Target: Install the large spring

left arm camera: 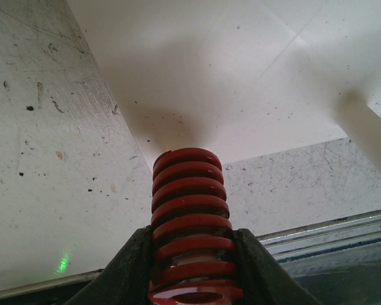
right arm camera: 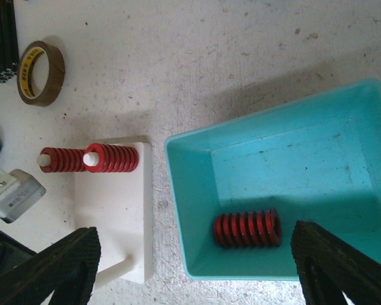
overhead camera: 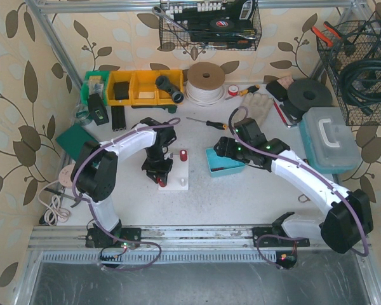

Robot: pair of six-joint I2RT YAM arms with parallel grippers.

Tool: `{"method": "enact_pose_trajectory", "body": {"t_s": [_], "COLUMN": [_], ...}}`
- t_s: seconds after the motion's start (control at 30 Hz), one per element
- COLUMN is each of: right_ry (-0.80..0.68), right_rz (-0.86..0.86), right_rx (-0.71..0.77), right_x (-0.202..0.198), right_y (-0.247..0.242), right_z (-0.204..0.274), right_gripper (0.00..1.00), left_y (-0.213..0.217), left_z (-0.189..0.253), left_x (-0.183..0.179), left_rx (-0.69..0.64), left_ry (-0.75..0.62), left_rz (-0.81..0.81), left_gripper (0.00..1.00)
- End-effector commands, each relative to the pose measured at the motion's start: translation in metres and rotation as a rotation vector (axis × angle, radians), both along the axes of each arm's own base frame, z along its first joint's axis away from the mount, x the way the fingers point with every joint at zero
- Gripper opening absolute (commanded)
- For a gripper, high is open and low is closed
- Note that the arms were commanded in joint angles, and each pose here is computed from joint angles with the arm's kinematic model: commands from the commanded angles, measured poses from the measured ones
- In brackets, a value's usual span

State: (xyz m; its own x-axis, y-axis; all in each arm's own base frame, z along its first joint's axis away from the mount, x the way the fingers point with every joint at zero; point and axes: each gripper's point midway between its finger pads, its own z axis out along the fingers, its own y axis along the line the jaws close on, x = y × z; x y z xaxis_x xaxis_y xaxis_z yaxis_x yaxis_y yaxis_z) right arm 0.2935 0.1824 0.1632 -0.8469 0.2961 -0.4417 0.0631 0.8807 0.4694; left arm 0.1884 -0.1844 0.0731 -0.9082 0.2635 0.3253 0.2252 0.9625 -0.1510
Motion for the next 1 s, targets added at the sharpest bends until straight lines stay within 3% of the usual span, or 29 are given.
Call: {"method": "enact_pose_trajectory", "body": {"t_s": [0.0,0.17,0.23,0.43,0.53,0.8,0.97], "right_ry": [0.007,0.021,0.032,0.073,0.084,0.137,0.173], "right_rz": [0.037,0.064,0.085,0.136,0.145,0.205,0.267], "right_rx": [-0.044,-0.070,-0.085,-0.132,-0.139,-0.222,-0.273], "right_x": [0.000,-0.002,-0.003,-0.006,-0.007,-0.010,-0.010], "right_y": [0.000,0.000,0.001,0.001,0.001,-0.003,-0.003], "right_z": [0.001,-0.001,-0.002,-0.008,-0.010,-0.019,-0.028], "right_gripper": [0.81,0.81,0.81,0.82,0.82,0.80,0.77], "left_y": [-0.003,-0.003,-0.003,-0.003,-0.006,-0.014,-0.017], "left_z": [0.001,-0.002,-0.001,0.011,0.021,0.055,0.082], "left_x": [0.007,0.009,0.010,0.017,0.021,0.036,0.051], "left_rx": [-0.012,-0.007,-0.005,-0.010,-0.027,-0.123,-0.276], "left_ry": [-0.013,-0.016,-0.021,-0.065,-0.095,-0.268,-0.530], "left_rz": [-0.008,-0.006,-0.007,-0.009,-0.005,0.044,0.130], "left_gripper": [0.00,0.02,0.12,0.56,0.66,0.73,0.74]}}
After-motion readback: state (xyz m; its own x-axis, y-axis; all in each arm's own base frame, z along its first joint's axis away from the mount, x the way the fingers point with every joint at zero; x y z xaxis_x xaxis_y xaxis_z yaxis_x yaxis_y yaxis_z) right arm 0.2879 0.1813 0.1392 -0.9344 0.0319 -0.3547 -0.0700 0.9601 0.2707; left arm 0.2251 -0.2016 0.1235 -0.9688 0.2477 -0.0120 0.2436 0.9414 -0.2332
